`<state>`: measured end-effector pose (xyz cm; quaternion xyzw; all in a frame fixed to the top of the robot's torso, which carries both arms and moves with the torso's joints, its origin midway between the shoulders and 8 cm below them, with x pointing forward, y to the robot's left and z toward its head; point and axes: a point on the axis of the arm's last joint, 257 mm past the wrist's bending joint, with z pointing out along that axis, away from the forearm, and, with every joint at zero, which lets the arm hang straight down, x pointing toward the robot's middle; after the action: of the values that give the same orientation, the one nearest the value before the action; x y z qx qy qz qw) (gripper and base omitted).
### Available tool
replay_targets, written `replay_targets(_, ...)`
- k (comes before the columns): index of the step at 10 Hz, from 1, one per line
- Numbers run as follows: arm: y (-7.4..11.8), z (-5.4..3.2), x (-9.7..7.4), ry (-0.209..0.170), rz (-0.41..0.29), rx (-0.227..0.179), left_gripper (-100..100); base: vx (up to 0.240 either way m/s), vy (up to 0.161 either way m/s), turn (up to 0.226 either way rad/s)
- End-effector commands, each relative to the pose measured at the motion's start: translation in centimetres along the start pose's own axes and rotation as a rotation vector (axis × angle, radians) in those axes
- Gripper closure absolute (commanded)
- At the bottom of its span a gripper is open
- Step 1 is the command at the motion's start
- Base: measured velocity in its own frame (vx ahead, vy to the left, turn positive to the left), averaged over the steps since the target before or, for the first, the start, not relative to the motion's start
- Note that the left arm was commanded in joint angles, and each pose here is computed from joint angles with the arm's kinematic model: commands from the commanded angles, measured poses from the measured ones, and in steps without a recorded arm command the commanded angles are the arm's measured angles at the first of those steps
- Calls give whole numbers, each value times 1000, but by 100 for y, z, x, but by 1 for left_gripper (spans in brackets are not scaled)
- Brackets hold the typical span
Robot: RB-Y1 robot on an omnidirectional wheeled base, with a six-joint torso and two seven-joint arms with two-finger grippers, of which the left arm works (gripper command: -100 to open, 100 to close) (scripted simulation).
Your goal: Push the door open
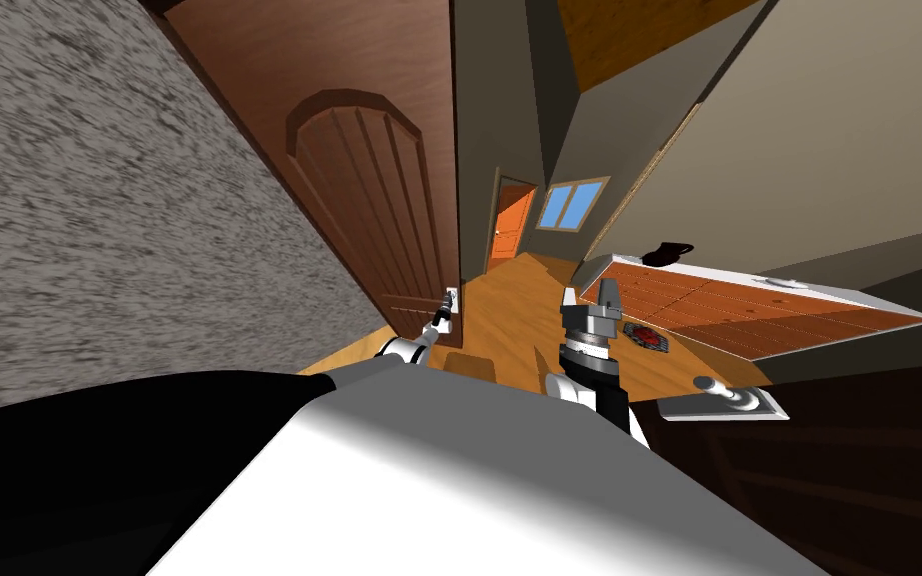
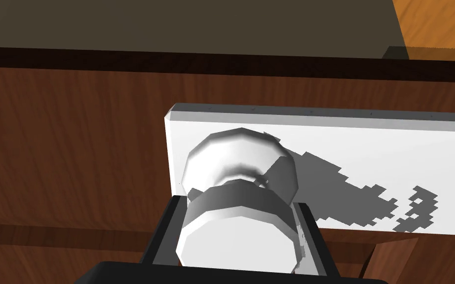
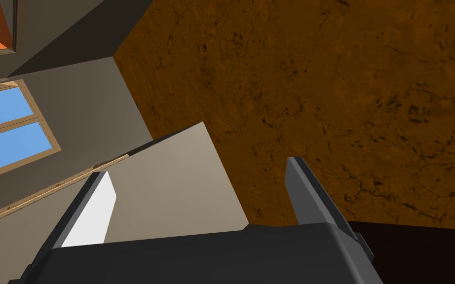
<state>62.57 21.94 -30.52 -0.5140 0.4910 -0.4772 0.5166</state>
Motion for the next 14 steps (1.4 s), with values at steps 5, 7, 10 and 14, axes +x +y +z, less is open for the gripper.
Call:
replay_targets(5,-81,68,-379,-64,0,13,100,163,-88,44)
replay_targets(7,-84,72,-473,-83,-4,12,100,152,-84,38)
replay_targets(10,-83,73,-603,-112,-13,11,100,181,-105,60)
replay_targets(14,-61,58,-809,-150,-14,6,100,150,-46,37)
